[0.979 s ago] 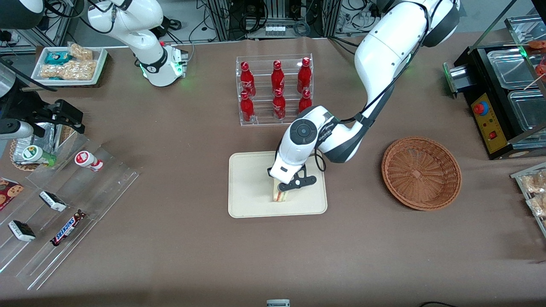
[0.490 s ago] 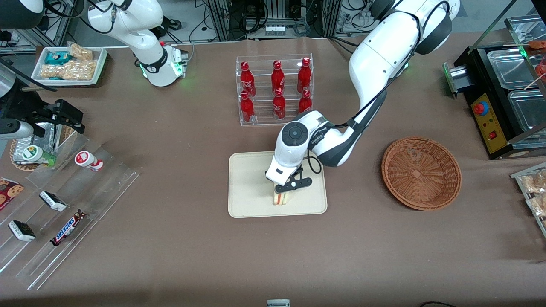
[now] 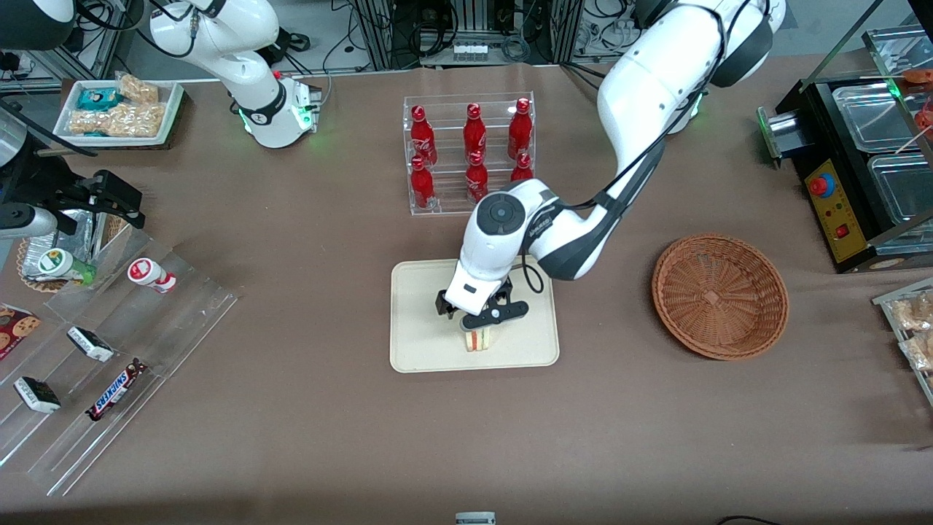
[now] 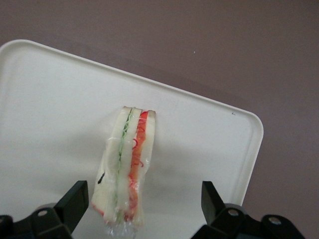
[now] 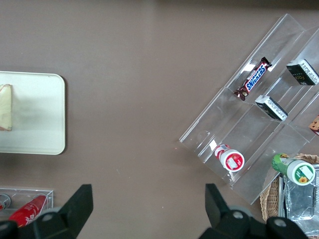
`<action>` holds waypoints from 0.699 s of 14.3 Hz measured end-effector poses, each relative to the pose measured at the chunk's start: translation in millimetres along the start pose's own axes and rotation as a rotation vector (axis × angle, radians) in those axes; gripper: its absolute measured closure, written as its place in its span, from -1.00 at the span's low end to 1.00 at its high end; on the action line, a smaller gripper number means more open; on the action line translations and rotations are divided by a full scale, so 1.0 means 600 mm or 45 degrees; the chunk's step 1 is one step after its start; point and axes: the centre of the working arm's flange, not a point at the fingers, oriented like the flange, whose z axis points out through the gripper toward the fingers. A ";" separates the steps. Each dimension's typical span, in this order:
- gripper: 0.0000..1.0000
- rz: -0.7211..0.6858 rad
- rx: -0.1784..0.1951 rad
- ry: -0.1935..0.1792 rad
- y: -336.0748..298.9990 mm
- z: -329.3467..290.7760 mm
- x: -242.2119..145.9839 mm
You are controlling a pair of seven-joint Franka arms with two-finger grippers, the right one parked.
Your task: Place sandwich from basket to tray
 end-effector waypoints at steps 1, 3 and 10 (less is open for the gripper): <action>-1.00 -0.013 0.033 0.007 -0.002 -0.030 0.002; -1.00 -0.019 0.115 0.014 -0.018 -0.076 0.009; -1.00 0.041 0.305 -0.005 -0.199 -0.120 0.144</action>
